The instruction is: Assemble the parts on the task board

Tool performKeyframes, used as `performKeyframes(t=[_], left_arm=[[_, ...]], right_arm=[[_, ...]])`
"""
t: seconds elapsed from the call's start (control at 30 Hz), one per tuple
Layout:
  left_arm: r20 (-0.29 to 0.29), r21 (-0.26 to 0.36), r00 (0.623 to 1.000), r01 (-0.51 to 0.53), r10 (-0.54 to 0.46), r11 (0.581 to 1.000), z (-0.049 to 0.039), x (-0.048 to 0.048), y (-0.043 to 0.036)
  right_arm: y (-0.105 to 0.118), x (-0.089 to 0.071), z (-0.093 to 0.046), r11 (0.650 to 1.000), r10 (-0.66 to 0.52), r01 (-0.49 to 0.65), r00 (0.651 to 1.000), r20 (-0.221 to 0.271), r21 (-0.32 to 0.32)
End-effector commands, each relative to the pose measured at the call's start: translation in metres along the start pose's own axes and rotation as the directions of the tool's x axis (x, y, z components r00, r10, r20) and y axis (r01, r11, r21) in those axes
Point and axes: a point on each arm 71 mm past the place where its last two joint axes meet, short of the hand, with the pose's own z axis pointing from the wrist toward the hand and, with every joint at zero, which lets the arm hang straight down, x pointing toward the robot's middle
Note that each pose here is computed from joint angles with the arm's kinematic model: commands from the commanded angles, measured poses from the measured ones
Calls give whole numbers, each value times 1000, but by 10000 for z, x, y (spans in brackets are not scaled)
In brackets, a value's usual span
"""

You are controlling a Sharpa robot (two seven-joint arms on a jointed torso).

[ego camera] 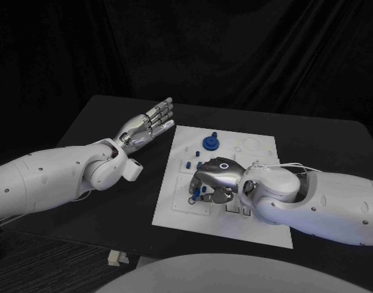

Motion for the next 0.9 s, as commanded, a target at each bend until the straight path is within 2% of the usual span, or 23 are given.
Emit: performKeyframes(t=[0.03,0.9], left_arm=[[-11,7,1000,18,-17,1000,7,32,-3],[-24,-11,999,28,-28,1000,11,43,23]], right_arm=[[20,28,7,1000,-20,20,1000,-15,1],[44,87,60,1000,-14,14,1000,-15,-8]])
